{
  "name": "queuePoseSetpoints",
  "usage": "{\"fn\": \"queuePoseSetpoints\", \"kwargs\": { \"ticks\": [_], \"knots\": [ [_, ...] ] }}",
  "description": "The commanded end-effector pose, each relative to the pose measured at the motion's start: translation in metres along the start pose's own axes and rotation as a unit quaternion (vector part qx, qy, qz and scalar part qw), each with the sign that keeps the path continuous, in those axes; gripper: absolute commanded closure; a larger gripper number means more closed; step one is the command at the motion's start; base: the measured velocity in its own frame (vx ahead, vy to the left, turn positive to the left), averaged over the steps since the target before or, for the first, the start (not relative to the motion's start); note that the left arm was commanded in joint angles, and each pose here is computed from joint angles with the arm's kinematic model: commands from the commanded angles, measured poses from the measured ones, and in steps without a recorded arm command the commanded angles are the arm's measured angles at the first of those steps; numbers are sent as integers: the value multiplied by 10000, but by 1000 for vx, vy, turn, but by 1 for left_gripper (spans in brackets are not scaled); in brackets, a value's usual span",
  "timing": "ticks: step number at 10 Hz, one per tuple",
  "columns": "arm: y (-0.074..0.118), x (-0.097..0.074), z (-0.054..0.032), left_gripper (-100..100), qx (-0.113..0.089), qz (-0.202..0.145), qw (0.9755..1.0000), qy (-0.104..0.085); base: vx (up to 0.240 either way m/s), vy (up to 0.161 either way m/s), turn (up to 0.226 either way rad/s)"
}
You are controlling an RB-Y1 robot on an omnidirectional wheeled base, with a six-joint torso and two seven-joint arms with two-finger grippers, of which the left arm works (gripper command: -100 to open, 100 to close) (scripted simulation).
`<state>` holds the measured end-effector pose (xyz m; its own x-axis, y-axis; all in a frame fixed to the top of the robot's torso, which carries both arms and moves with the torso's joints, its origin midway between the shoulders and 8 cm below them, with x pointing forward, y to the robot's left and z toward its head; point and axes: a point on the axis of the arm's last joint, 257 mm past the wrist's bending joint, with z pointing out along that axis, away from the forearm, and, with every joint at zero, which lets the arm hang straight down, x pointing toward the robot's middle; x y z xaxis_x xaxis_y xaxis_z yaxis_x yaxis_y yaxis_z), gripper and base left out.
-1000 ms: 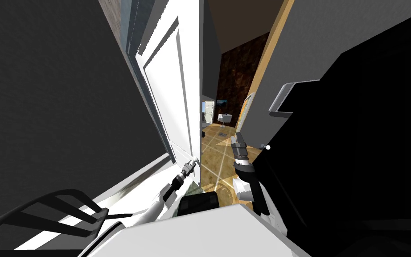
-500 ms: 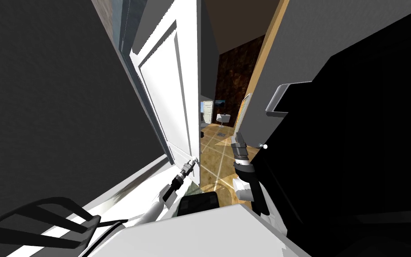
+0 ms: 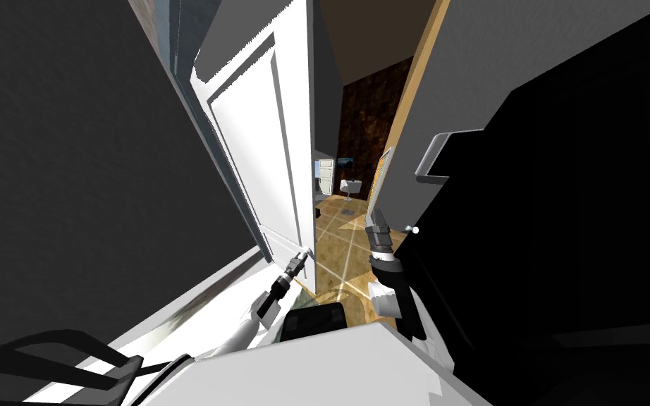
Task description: Push the door open
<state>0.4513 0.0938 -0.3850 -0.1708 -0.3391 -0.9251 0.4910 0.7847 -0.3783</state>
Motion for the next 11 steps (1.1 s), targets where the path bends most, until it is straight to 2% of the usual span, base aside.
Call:
{"fn": "queuePoseSetpoints", "kwargs": {
  "ticks": [1, 3, 4, 6, 7, 9, 10, 11],
  "knots": [
    [40, -85, 21, 100, -24, -169, 9998, -103, 28, -14, -33],
    [108, -136, 14, 100, -142, -566, 9981, -206, 33, -17, -65],
    [108, -136, 14, 100, -141, -621, 9978, -207, 26, -18, -30],
    [181, -189, 4, 100, -259, -1047, 9936, -327, 30, -15, -72],
    [181, -189, 4, 100, -257, -1095, 9931, -328, 25, -8, -32],
    [260, -245, -9, 100, -377, -1520, 9866, -466, 35, -15, -75],
    [260, -245, -9, 100, -373, -1594, 9854, -469, 37, -18, -33],
    [300, -272, -18, 100, -427, -1834, 9806, -542, 36, -14, -38]
  ]
}}
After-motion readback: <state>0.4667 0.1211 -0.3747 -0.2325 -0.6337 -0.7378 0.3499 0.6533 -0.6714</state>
